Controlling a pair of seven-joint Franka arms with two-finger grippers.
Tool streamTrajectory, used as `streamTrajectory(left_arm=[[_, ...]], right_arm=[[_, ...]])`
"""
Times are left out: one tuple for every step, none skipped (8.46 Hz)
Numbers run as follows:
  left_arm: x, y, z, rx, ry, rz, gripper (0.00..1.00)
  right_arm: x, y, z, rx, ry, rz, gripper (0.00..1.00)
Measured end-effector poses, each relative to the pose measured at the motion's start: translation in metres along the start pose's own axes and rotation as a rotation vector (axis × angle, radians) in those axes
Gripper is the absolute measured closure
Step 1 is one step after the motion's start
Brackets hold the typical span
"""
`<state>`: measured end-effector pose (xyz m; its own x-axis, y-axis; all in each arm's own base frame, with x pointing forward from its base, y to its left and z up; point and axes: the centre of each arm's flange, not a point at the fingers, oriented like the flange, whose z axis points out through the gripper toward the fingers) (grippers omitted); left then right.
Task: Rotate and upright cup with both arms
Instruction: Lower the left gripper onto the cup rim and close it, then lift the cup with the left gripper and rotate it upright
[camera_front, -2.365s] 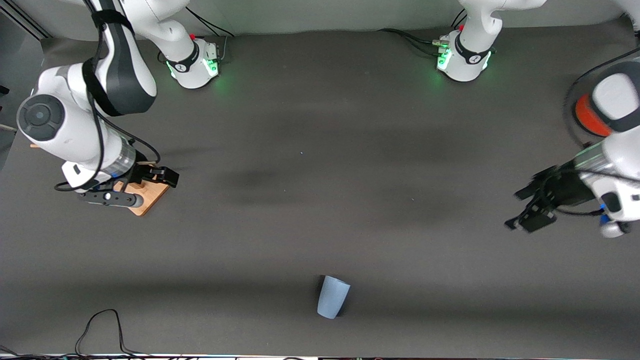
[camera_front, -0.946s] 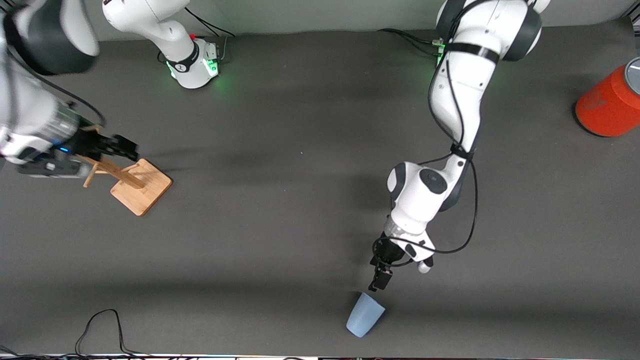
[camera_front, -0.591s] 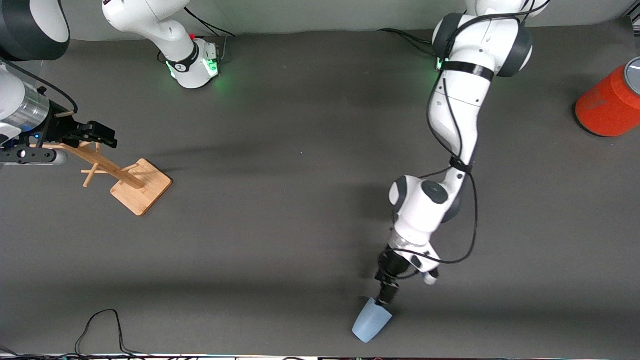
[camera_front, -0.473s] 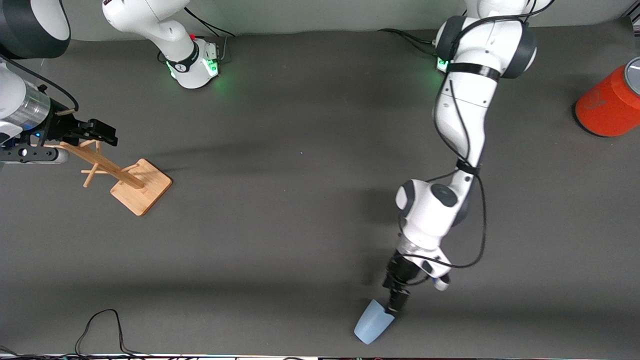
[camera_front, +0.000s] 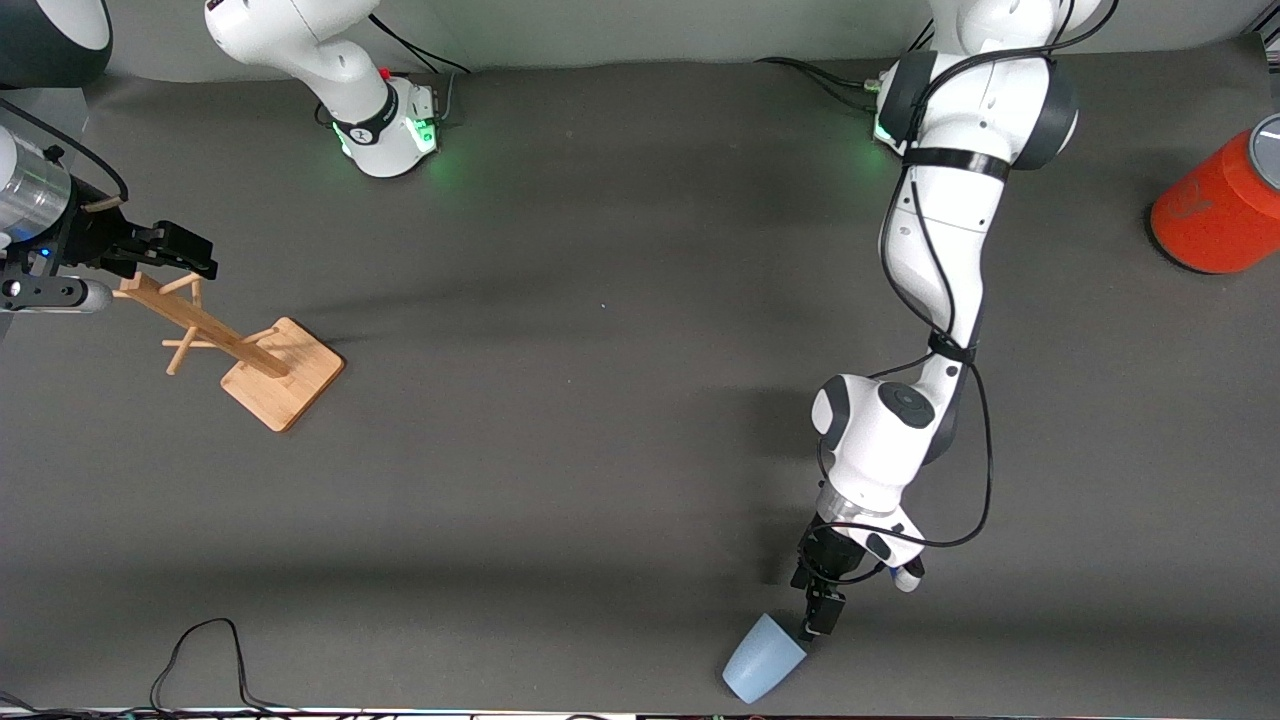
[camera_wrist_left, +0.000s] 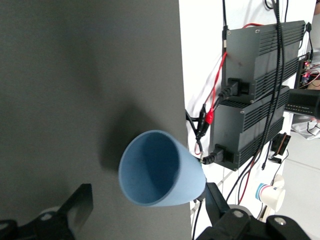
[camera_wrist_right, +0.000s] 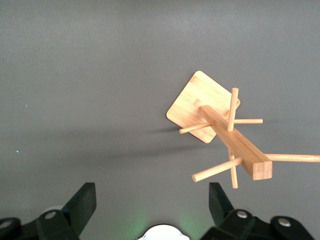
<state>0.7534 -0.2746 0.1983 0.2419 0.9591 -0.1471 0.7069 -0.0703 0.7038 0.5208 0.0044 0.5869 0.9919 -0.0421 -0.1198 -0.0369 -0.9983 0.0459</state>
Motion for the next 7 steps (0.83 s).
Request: streamTrajectory(left_arm=[[0.001,0.002,0.003,-0.013,0.001,0.004,0.0],[0.005,0.005,0.005,-0.026,0.003,0.005,0.0],[0.017,0.012,0.005,-0.041,0.013,-0.003,0.0],[0.031,0.018,0.003,-0.053,0.025,-0.013,0.01],[0.042,0.022,0.001,-0.06,0.035,-0.021,0.03],[0.048,0.023,0.001,-0.061,0.04,-0.024,0.04],[0.048,0.022,0.001,-0.06,0.04,-0.024,0.12]], right_arm=[[0.0,0.0,0.0,0.0,0.0,0.0,0.0],[0.0,0.003,-0.001,0.0,0.001,0.006,0.0],[0.0,0.008,-0.001,-0.001,0.002,0.018,0.0],[-0.001,0.008,-0.002,-0.007,0.003,0.018,0.0],[-0.004,-0.004,-0.004,-0.019,0.002,0.002,0.0],[-0.006,-0.016,-0.004,-0.024,-0.006,-0.018,0.0],[-0.008,-0.018,-0.006,-0.021,-0.008,-0.038,0.0]])
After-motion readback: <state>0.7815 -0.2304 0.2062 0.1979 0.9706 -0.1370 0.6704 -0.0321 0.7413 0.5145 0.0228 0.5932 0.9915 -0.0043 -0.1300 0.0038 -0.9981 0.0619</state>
